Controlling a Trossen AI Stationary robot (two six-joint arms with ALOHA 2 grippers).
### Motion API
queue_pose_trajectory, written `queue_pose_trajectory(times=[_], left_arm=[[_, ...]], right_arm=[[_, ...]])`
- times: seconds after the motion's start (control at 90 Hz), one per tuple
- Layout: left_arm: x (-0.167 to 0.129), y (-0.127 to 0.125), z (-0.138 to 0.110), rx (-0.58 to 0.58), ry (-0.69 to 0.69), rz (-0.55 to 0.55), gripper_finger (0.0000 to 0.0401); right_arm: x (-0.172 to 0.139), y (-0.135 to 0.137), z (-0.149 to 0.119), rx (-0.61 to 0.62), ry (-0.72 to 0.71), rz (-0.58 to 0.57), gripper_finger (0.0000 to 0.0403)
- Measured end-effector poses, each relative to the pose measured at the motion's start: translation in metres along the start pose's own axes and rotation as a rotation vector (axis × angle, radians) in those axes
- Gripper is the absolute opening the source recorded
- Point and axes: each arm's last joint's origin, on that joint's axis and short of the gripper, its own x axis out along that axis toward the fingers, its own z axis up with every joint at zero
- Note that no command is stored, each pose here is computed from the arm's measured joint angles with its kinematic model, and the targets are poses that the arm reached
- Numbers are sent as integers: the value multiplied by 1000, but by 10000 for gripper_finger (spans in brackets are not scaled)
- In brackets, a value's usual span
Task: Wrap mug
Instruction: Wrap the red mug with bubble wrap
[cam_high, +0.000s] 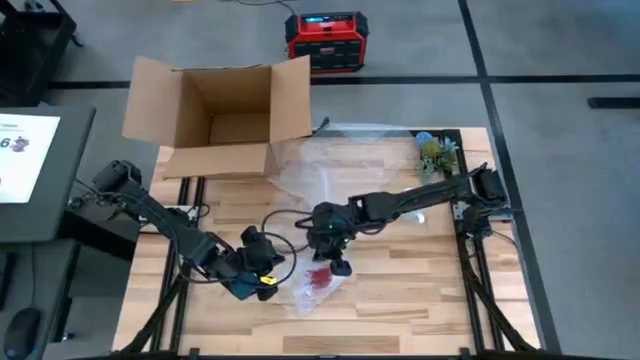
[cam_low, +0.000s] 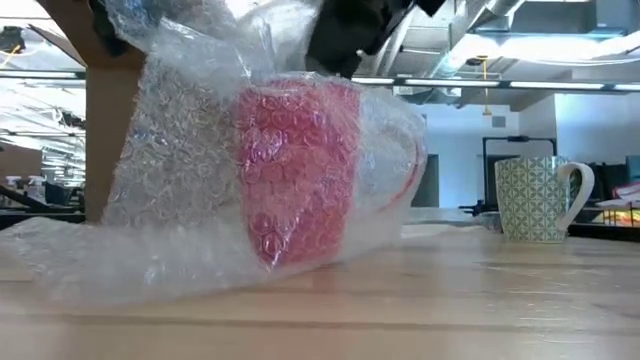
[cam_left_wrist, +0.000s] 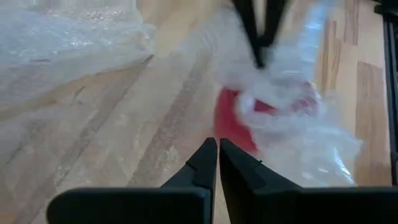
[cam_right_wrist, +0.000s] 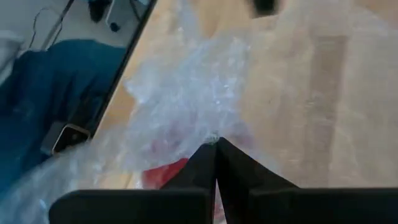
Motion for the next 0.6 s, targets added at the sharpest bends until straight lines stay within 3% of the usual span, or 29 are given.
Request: queue_pose_trajectory(times=[0.111,0.356,0.6], left_arm=[[1,2,1,18,-13,20,0],[4,3,6,50,-24,24,0],[4,-7,12,156,-42,-120,0]], right_arm=[[4,10,0,-45,5,-5,0],[8,17,-6,-78,48,-130,0],[40,6,-20,-63,135,-138,0]])
